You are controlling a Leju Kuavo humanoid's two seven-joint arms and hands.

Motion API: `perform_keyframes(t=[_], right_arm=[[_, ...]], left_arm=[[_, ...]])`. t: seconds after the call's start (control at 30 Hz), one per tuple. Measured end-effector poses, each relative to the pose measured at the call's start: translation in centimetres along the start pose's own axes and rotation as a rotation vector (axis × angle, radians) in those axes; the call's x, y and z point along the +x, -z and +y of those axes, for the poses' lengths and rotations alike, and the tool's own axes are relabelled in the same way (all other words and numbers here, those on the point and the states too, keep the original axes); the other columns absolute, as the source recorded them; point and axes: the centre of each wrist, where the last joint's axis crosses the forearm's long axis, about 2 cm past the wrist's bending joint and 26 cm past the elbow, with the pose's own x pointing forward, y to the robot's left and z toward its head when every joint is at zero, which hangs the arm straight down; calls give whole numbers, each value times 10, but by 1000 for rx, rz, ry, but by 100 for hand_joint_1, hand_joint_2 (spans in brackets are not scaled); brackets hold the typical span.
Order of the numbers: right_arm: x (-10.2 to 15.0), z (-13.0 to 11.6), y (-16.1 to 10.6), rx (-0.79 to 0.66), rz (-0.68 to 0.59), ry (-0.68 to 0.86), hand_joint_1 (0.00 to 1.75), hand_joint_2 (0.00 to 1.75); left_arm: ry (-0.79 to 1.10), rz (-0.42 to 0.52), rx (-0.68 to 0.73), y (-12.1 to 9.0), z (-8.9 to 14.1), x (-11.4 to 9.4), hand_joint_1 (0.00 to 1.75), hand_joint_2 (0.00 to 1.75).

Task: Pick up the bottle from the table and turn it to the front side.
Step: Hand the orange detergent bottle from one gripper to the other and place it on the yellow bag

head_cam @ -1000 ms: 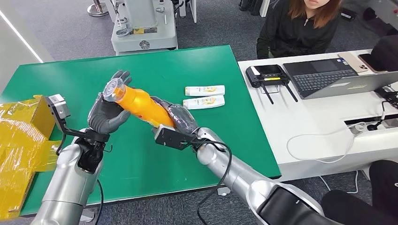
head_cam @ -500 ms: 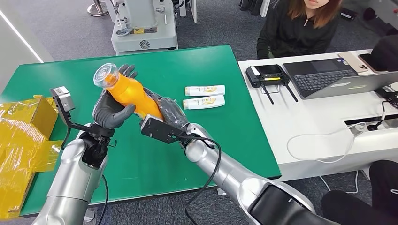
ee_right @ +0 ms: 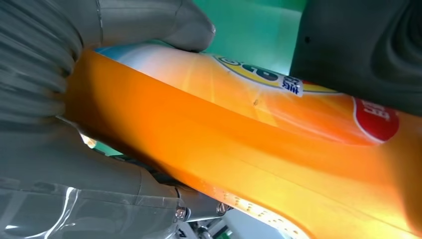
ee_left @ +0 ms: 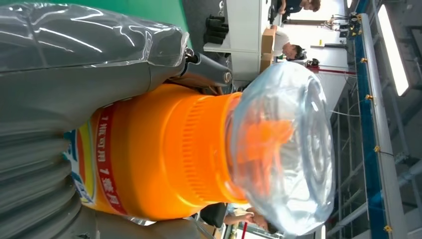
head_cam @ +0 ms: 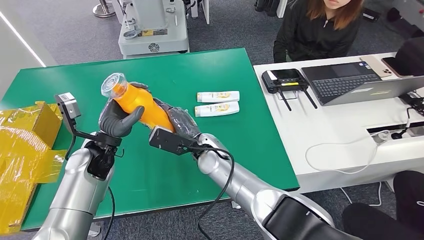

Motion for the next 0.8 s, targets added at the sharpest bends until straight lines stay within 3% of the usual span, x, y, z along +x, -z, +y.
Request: perform_keyframes(t=[0.1, 0.17, 0.23, 0.3, 0.8], right_arm=[[-2, 1, -2, 8, 6, -2, 175, 175], [-4, 3, -3, 10, 8, -2, 108, 175], [-5, 4, -4, 9, 9, -3, 21, 175], [-6, 5, -6, 7, 9, -4, 0, 175], [-14, 16, -16, -41, -22, 83, 0, 175]], left_arm=[[2, 6, 0, -2, 0, -1, 175, 175], [2, 9, 0, -3, 0, -2, 175, 175], [1, 12, 1, -5, 0, -4, 175, 175], [0, 16, 1, -6, -1, -5, 175, 175], [30, 17, 14, -12, -2, -10, 175, 175]])
